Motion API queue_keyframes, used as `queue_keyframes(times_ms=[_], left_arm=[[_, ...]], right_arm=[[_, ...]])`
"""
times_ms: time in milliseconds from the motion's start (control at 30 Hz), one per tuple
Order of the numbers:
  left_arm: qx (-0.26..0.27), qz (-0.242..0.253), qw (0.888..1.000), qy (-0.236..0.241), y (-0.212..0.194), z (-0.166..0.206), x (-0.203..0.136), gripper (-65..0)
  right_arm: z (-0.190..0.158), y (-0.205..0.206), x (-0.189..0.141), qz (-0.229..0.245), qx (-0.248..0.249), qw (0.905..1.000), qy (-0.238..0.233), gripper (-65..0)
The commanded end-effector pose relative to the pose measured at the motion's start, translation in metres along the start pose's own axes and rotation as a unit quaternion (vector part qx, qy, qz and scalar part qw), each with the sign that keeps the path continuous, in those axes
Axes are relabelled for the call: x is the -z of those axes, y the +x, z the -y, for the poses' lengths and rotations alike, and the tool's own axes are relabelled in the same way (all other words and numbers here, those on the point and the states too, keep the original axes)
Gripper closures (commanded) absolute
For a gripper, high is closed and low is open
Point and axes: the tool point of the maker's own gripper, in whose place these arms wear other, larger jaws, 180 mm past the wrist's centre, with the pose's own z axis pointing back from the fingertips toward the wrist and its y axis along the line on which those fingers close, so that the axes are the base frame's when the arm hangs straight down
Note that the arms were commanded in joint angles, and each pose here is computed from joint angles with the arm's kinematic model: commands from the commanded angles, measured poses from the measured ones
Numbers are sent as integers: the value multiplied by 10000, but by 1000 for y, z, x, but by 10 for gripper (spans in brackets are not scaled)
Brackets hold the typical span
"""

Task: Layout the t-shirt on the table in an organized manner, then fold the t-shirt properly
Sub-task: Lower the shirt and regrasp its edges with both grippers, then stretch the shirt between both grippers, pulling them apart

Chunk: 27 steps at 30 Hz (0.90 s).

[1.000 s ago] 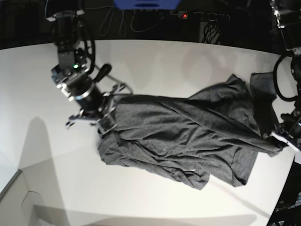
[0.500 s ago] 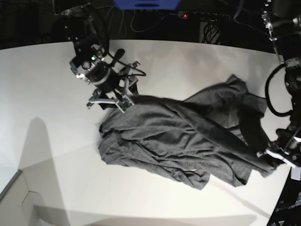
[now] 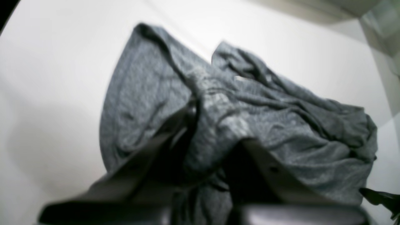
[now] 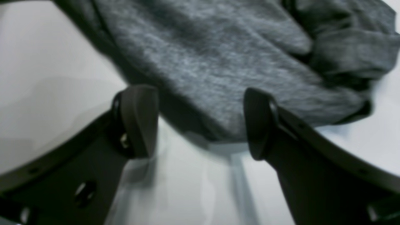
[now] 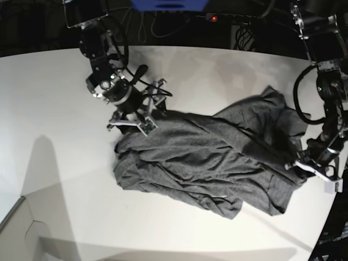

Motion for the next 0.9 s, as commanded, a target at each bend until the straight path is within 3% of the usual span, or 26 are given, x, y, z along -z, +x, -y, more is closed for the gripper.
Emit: queue_keyframes(times_ms=[0,100,333,433,667,867], left_arm=[[90,252,9996,-51,16,2,-6,0],[55,78,10000,-16,-1,-1,-8,-1],[315,-127,9994,-87,-30,12,-29,-1],[489,-101,9986,-192,-31,22,-38,-35],[896,-203,9936,-657,-47,39,-41,-301],[787,-170,9937,-780,-51,49,-40,-327]], right_arm=[[4,14,0,280,25,9996,-38,-429],[3,7,6,215,66,9997,9,-349],[32,17,-5,351,-16,9989,-321,0],[57,34,-21,616,25,9957,-696,0],[101,58,-44,947,-9,9875,-1263,0],[138,48,-59,823,-163,9831,-1627,0]])
